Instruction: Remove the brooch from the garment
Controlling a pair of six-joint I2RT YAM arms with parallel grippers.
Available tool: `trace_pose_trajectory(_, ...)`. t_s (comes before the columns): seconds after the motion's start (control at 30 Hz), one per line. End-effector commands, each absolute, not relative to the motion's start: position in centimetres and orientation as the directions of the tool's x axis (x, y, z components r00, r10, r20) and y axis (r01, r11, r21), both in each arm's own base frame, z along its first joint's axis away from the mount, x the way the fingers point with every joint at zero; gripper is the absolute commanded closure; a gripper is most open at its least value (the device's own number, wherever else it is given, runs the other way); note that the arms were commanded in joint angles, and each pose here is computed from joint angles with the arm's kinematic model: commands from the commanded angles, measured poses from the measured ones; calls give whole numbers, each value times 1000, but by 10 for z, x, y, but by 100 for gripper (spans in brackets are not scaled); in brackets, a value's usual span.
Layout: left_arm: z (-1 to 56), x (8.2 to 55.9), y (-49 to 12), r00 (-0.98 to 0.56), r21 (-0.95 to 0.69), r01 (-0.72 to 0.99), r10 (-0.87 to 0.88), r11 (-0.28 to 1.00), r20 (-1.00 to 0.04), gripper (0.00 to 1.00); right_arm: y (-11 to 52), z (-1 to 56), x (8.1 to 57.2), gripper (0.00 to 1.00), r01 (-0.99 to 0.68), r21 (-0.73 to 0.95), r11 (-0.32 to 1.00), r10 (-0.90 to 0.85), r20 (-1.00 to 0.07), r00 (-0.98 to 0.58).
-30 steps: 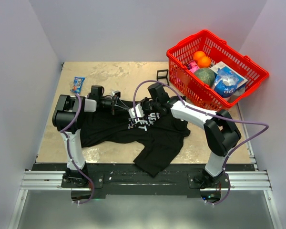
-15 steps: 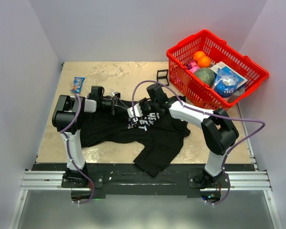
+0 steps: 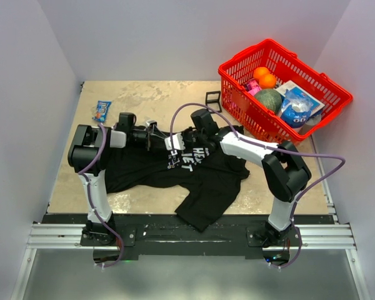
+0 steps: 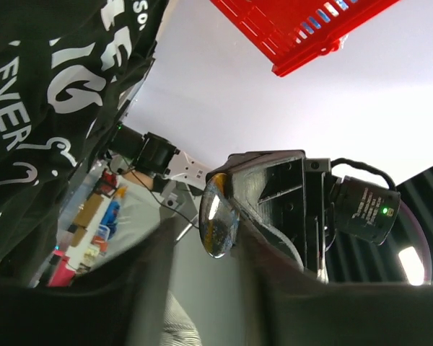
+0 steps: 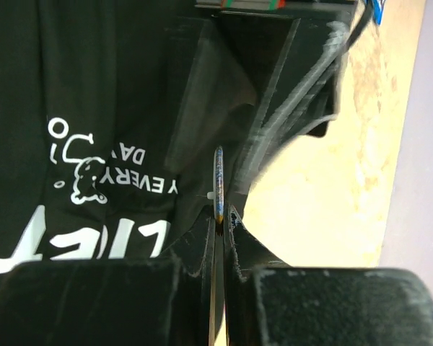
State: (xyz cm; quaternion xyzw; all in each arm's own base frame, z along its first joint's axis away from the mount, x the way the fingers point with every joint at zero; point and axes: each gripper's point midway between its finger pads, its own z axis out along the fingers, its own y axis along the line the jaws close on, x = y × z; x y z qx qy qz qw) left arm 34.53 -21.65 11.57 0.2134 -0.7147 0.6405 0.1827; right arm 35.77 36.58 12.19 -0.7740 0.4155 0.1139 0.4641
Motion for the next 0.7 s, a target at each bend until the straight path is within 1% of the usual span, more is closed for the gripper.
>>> trace_pose_trajectory(0.0,138,354,-207,-930,-931,-360,-103,66,353,43,366,148,374,100,-800,-591,-101,-558,-632,538)
trace_pose_trajectory(0.03,142,357,-205,-944,-946,-318,-117,62,309,36,363,150,376,100,-821,-565,-79,-563,-655,504)
trace_pose_trajectory(0.07,145,362,-204,-961,-966,-253,-131,61,243,23,360,159,383,100,-848,-529,-27,-565,-692,450)
trace_pose_trajectory(0.1,149,366,-203,-970,-976,-208,-137,62,198,20,354,155,382,100,-880,-474,-11,-579,-715,393)
trace_pose_trajectory(0.13,152,369,-204,-978,-984,-168,-139,64,158,20,351,158,385,100,-899,-437,17,-578,-738,348)
trace_pose_trajectory(0.17,159,375,-204,-987,-993,-91,-137,69,81,20,343,171,399,100,-921,-372,116,-570,-784,245)
trace_pose_trajectory(0.23,169,384,-204,-990,-997,-12,-140,77,1,20,332,173,409,100,-946,-250,209,-546,-832,99)
trace_pose_trajectory(0.27,175,392,-204,-988,-993,66,-136,96,-79,20,321,189,422,100,-943,-165,289,-498,-867,0)
trace_pose_trajectory(0.3,178,398,-206,-983,-987,109,-137,117,-125,20,315,191,423,100,-945,-103,311,-483,-873,-64)
trace_pose_trajectory(0.33,180,403,-206,-975,-977,157,-135,146,-177,20,310,189,427,100,-943,-54,328,-470,-876,-113)
trace_pose_trajectory(0.37,185,409,-204,-953,-944,259,-103,206,-284,20,303,202,434,100,-933,-10,360,-432,-888,-157)
trace_pose_trajectory(0.43,185,420,-210,-896,-852,399,-55,338,-442,21,296,211,440,100,-918,38,394,-394,-896,-206)
trace_pose_trajectory(0.47,195,424,-211,-807,-739,554,31,384,-590,21,292,220,443,99,-910,83,406,-354,-904,-240)
trace_pose_trajectory(0.5,197,427,-219,-747,-658,622,70,425,-661,22,292,225,443,99,-908,106,404,-335,-907,-255)
trace_pose_trajectory(0.53,225,425,-219,-655,-569,703,77,428,-751,22,294,231,442,99,-908,126,399,-316,-911,-265)
trace_pose_trajectory(0.57,230,431,-220,-552,-476,766,62,431,-832,22,293,238,443,99,-901,159,404,-285,-914,-290)
trace_pose_trajectory(0.6,242,430,-220,-476,-417,804,40,423,-878,23,300,247,436,99,-917,184,353,-257,-924,-284)
trace_pose_trajectory(0.63,249,417,-218,-405,-356,837,32,415,-914,23,303,250,433,99,-921,211,327,-240,-924,-297)
trace_pose_trajectory(0.67,267,420,-219,-258,-227,889,25,397,-966,23,306,257,431,99,-919,251,304,-218,-921,-323)
